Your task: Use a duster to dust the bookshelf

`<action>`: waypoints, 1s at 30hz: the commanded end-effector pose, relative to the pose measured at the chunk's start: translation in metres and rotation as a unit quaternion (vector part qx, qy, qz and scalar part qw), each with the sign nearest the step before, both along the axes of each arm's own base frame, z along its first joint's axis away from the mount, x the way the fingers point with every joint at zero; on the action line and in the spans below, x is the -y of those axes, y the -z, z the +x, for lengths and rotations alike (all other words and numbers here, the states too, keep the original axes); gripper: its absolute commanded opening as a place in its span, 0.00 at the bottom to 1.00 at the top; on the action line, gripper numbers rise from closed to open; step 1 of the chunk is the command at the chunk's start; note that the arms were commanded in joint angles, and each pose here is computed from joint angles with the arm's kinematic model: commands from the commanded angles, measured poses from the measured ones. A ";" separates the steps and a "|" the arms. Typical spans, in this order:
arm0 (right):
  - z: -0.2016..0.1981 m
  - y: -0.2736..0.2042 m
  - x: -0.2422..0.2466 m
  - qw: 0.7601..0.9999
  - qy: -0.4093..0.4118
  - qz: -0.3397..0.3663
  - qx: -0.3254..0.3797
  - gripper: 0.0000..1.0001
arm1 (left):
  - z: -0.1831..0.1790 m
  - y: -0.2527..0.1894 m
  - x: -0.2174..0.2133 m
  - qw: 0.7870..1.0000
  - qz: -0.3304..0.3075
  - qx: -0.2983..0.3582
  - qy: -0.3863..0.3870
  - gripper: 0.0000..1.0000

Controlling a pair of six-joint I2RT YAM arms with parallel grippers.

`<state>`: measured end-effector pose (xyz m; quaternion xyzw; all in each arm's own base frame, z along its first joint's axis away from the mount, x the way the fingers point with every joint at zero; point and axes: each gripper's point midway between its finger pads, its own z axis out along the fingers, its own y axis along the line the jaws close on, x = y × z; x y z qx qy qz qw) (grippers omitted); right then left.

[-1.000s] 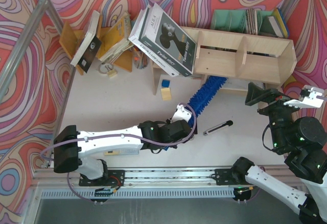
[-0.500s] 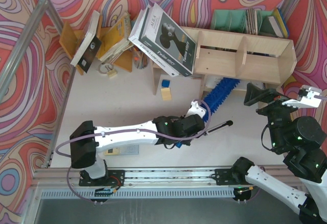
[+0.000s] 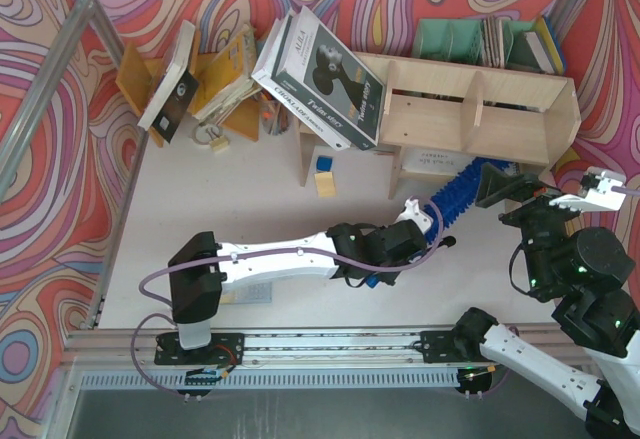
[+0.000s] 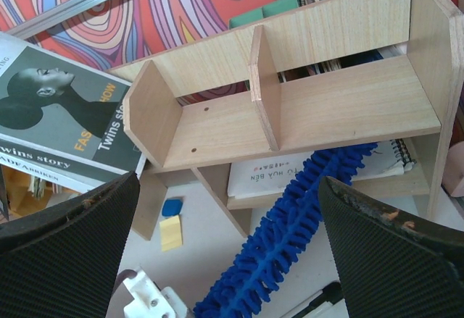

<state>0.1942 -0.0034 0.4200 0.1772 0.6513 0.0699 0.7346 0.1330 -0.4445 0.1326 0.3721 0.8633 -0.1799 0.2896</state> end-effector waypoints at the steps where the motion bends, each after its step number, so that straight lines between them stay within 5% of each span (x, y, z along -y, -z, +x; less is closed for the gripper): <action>1: 0.001 0.003 -0.001 1.000 0.000 0.002 -0.003 0.99 | 0.008 -0.024 0.009 0.998 -0.046 0.030 -0.007 0.00; 13: 0.002 0.002 -0.003 1.000 -0.002 0.003 -0.002 0.99 | 0.023 -0.022 -0.039 0.996 -0.046 0.043 -0.067 0.00; 30: -0.001 0.003 0.001 1.000 0.001 0.003 -0.002 0.99 | 0.015 -0.020 0.050 0.999 -0.035 0.023 0.028 0.00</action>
